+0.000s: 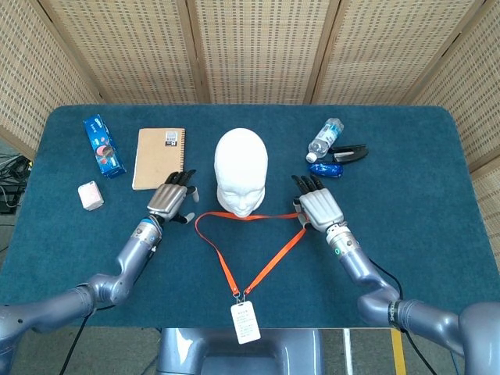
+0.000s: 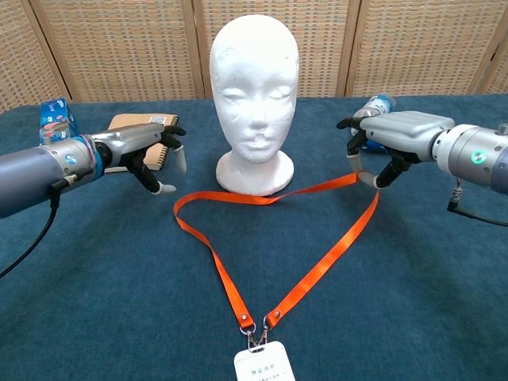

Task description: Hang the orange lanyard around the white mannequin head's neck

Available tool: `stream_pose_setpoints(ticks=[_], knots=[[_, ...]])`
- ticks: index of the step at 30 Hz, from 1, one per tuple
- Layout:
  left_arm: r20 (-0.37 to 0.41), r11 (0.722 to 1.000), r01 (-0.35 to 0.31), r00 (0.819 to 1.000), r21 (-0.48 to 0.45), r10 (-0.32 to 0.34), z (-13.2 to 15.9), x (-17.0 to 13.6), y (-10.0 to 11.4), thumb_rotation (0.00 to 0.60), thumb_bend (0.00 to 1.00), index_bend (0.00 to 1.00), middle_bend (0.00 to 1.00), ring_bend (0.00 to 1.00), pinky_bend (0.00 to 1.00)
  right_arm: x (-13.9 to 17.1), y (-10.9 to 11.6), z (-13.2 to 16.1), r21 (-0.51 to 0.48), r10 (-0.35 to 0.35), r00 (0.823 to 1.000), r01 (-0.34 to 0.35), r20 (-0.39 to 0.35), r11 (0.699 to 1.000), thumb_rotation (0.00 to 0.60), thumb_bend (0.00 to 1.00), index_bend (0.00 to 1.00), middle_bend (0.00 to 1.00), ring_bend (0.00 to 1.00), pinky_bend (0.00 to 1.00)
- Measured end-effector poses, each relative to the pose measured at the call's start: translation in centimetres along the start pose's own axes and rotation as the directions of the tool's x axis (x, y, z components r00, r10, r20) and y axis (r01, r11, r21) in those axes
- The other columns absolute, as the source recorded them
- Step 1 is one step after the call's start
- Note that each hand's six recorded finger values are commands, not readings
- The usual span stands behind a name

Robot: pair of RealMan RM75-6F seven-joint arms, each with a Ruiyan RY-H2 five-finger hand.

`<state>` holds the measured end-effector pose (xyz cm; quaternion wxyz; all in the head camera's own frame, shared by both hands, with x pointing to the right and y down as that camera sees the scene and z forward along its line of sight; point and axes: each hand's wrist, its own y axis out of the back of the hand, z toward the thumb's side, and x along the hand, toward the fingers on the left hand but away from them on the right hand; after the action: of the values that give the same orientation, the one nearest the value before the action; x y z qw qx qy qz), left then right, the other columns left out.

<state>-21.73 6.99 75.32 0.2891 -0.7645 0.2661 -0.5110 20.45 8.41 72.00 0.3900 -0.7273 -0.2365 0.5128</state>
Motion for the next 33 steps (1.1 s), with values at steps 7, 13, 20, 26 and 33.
stream_pose_setpoints(ticks=[7, 13, 20, 26, 33], knots=[[0.013, 1.0, 0.022, 1.0, -0.018, -0.022, 0.8, 0.6, -1.0, 0.6, 0.34, 0.46, 0.0, 0.0, 0.0, 0.1, -0.2, 0.2, -0.001, 0.002, 1.0, -0.002, -0.008, 1.0, 0.6, 0.67, 0.7, 0.06, 0.0, 0.0], [0.013, 0.998, 0.046, 0.999, -0.045, -0.046, 1.9, 1.1, -2.2, 0.6, 0.35, 0.46, 0.0, 0.0, 0.0, 0.2, -0.1, 0.0, -0.003, 0.001, 1.0, -0.001, -0.003, 1.0, 0.6, 0.67, 0.7, 0.06, 0.0, 0.0], [-0.003, 0.997, 0.068, 0.998, -0.045, -0.068, 2.2, 1.7, -3.0, 0.6, 0.4, 0.52, 0.0, 0.0, 0.0, 0.1, -0.2, -0.3, -0.026, 0.009, 1.0, -0.009, 0.009, 1.0, 0.6, 0.67, 0.7, 0.07, 0.0, 0.0], [-0.002, 0.997, 0.06, 0.998, -0.045, -0.06, 2.2, 1.7, -2.9, 0.6, 0.44, 0.64, 0.0, 0.0, 0.0, 0.2, 0.0, -0.3, -0.031, 0.006, 1.0, -0.005, 0.006, 0.999, 0.6, 0.67, 0.7, 0.07, 0.0, 0.0], [0.018, 0.998, 0.046, 0.999, -0.045, -0.045, 2.4, 1.3, -2.5, 0.6, 0.45, 0.71, 0.0, 0.0, 0.0, 0.4, 0.1, -0.3, -0.03, 0.002, 1.0, -0.002, 0.003, 1.0, 0.6, 0.67, 0.7, 0.07, 0.0, 0.0]])
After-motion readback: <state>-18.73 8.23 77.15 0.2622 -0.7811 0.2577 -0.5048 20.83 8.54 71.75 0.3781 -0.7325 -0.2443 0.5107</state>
